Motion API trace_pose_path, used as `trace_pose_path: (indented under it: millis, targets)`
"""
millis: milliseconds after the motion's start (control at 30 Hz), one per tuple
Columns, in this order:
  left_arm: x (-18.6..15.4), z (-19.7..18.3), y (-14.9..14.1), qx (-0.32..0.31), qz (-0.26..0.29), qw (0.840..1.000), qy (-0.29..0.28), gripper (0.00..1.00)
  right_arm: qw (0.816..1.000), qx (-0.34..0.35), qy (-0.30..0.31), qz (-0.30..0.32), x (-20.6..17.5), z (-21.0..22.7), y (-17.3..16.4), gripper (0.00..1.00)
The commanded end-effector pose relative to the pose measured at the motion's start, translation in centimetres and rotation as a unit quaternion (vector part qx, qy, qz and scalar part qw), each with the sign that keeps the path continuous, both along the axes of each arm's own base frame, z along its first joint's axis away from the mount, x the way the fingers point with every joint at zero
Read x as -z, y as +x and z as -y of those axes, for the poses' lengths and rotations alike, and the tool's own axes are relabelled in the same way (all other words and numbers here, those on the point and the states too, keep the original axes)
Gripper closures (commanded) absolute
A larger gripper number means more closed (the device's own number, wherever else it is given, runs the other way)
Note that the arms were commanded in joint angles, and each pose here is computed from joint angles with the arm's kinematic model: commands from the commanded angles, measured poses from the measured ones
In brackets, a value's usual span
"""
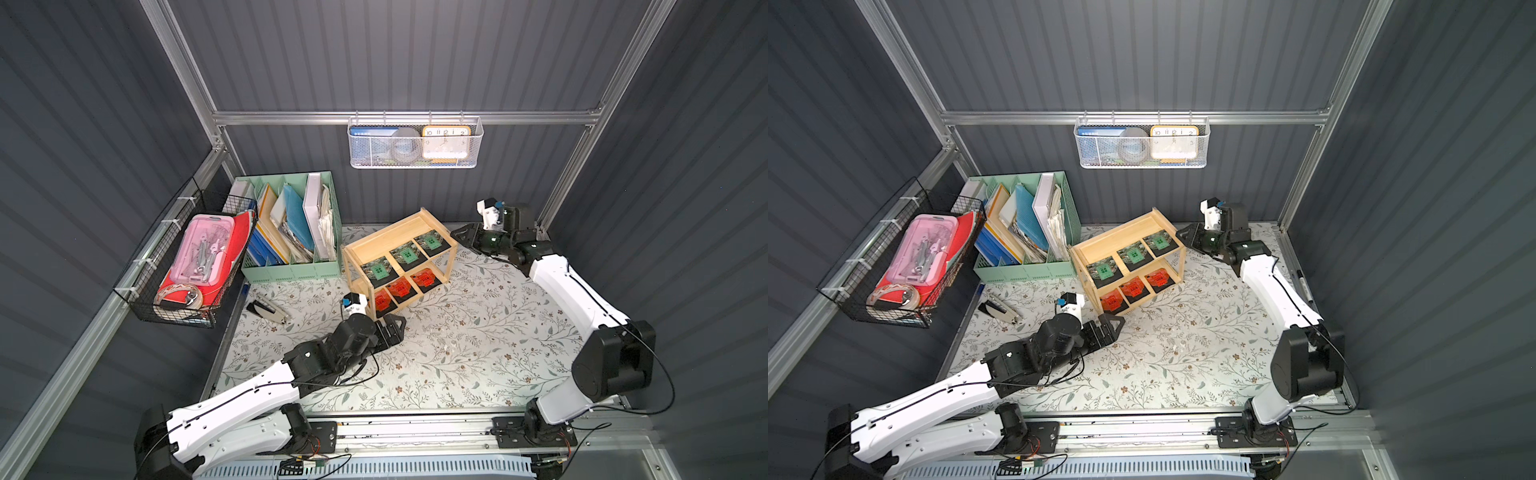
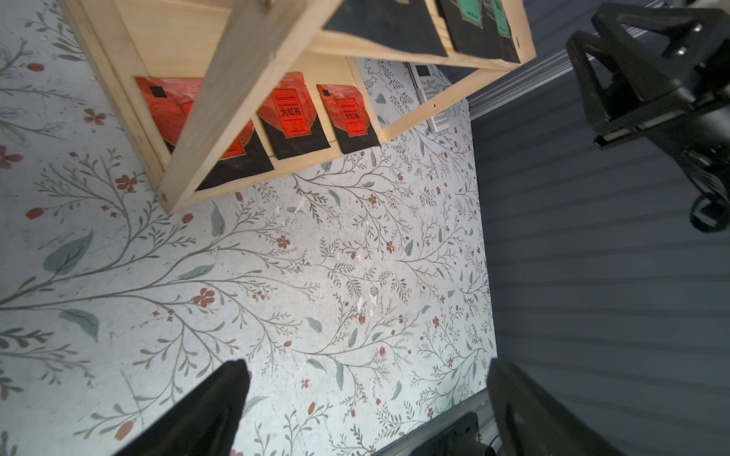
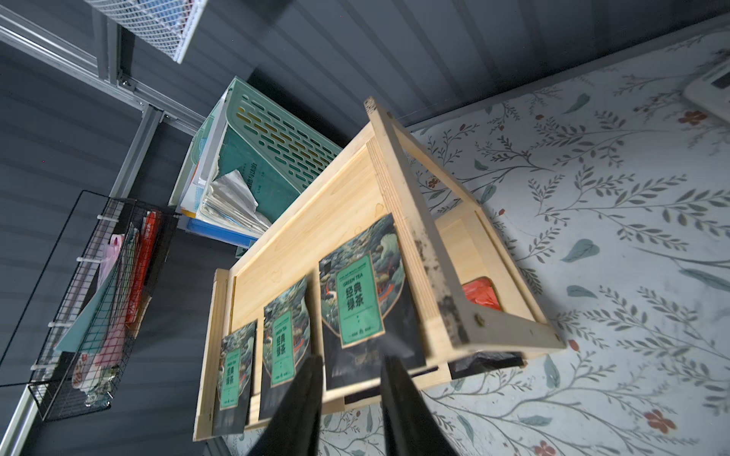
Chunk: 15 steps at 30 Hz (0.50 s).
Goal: Place the tea bags on the shelf by color
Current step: Reset both arms
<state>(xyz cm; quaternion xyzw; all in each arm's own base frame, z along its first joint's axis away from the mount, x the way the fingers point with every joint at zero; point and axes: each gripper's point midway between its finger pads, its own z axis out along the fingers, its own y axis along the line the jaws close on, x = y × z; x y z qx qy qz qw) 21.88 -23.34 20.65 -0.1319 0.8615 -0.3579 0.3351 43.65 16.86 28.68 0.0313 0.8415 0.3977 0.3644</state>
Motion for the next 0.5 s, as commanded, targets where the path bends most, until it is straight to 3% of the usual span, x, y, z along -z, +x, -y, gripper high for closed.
trace_pose_path:
  millis: [0,133,233,267,467]
  targets:
    - [0.7,-1.5,-0.5,-0.015,-0.005,1.000,0.021,0.00,1.000,0.003,-0.026,-0.013,0.8,1.1,-2.3,0.65]
    - [0.5,-3.0,-0.8,-0.032,0.000,0.999,0.025,0.00,0.999,0.007,-0.043,-0.021,1.4,2.0,-5.2,0.52]
    - [0.6,-4.5,-0.7,-0.064,0.001,0.997,0.037,0.00,0.998,0.012,-0.051,-0.032,2.2,2.6,-7.3,0.09]
    - [0.7,-4.9,-0.8,-0.069,-0.001,0.997,0.041,0.00,0.998,0.011,-0.054,-0.036,2.6,2.7,-8.1,0.01]
    - [0.7,-6.6,-0.6,-0.099,0.009,0.993,0.067,0.00,0.996,0.009,-0.072,-0.050,4.1,3.7,-12.6,0.01]
